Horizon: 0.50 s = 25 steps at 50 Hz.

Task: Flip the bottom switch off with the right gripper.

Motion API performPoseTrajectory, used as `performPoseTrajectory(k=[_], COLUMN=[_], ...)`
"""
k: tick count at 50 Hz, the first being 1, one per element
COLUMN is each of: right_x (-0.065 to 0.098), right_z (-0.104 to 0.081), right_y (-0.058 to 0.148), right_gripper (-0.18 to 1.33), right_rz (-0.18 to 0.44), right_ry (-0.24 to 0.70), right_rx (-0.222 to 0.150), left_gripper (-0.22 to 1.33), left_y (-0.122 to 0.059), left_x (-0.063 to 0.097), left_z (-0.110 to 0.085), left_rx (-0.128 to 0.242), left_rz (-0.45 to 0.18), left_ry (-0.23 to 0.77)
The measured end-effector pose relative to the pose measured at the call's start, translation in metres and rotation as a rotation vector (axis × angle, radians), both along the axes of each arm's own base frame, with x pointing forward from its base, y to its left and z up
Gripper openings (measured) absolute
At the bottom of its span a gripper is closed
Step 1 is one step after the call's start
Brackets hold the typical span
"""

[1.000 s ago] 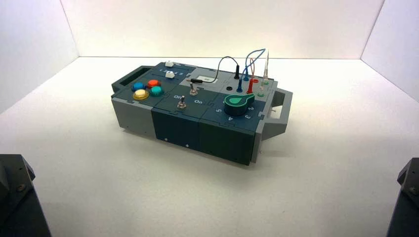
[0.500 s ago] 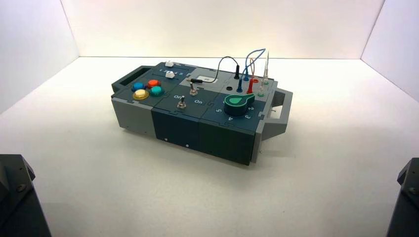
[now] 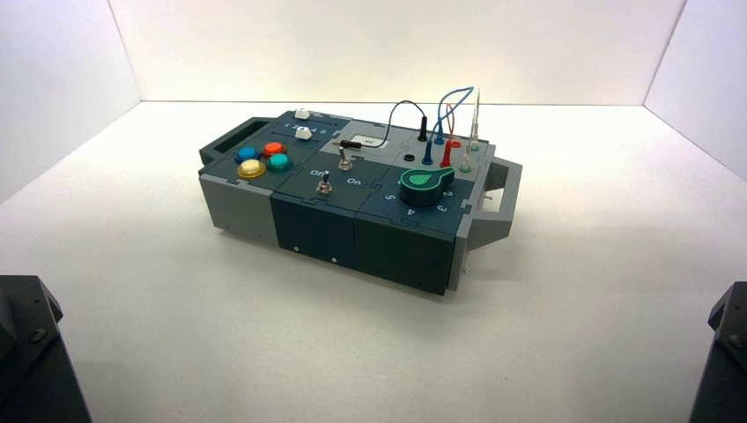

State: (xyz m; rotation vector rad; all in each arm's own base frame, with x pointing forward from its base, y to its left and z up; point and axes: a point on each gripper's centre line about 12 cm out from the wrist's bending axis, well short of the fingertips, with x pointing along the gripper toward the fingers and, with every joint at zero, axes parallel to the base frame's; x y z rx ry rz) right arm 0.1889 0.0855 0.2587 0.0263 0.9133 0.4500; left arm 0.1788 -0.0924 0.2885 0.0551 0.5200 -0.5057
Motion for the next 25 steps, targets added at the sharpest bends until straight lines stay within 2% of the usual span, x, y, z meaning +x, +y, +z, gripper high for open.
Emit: performPoseTrajectory(k=[9,18,25], right_x=[-0.002,-0.004,-0.003], right_z=[-0.01,-0.027,-0.039], right_y=[-0.001,-0.002,-0.001], right_gripper=[0.91,0.91,0.91], right_rz=[-0.009,-0.013,-0.019], right_ry=[0.008,0.061,0.108], right_rx=[0.001,-0.014,-0.023], left_gripper=[0.94,0.94,0.94], left_y=[-0.001,-0.002,-0.001], left_x=[0.0,-0.004,-0.006], left_z=[-0.003,-0.013,-0.01], left_rx=[0.0,0.004,-0.007], left_rz=[-0.003,-0.015,-0.015], left_ry=[0.01,0.03,0.004])
